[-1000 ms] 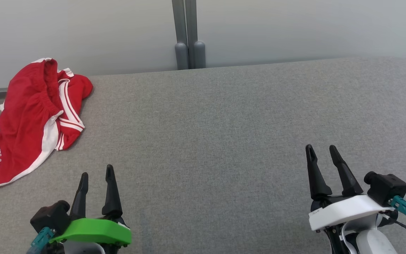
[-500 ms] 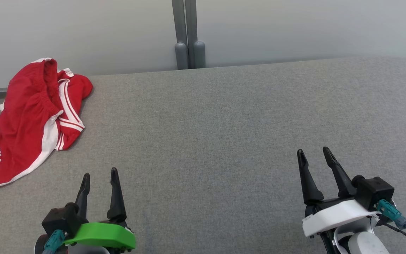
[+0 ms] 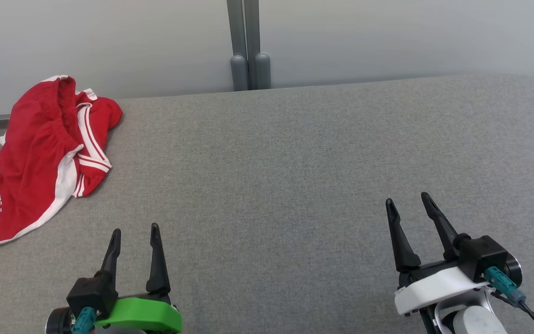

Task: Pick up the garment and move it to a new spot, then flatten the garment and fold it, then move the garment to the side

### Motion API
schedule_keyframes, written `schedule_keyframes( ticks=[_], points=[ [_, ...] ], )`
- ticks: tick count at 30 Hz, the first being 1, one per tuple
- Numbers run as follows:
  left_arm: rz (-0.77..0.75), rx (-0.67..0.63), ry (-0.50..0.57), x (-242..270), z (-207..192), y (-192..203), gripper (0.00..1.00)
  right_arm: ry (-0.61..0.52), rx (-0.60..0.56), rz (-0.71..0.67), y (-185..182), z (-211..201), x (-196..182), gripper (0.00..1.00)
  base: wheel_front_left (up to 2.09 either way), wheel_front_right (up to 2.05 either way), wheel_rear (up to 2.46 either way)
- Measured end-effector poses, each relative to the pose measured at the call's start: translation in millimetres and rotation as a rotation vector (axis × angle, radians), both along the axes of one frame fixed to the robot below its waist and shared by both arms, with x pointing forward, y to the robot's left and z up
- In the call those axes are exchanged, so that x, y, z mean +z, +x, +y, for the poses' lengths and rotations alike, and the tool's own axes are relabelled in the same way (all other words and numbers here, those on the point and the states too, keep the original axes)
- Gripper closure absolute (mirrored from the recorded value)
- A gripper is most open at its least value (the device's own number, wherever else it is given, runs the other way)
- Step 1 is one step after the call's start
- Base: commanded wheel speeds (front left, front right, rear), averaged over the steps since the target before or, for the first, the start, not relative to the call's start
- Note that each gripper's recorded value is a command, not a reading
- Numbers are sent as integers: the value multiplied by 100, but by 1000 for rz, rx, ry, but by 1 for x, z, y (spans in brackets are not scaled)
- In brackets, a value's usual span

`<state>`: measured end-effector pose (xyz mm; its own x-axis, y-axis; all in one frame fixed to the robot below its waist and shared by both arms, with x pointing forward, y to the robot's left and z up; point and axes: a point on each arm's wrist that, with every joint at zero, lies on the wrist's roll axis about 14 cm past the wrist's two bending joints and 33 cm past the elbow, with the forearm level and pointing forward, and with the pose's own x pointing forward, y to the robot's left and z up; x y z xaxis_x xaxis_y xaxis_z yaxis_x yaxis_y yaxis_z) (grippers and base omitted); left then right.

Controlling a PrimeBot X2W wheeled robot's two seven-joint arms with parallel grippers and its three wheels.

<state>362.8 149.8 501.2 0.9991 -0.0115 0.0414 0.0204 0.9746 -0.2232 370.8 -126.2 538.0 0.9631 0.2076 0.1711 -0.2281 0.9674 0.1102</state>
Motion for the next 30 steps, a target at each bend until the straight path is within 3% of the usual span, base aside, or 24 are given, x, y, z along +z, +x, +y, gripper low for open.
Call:
schedule_keyframes(
  ticks=[14, 30],
  points=[
    [-25, -8, 78, 2, -4, -3, 0, -83, 12, -42, -3, 5, 4, 0, 0, 0, 0],
    [-16, -1, 71, -1, -2, -6, 0, -75, 11, -42, -5, 5, 5, 0, 0, 0, 0]
  ],
)
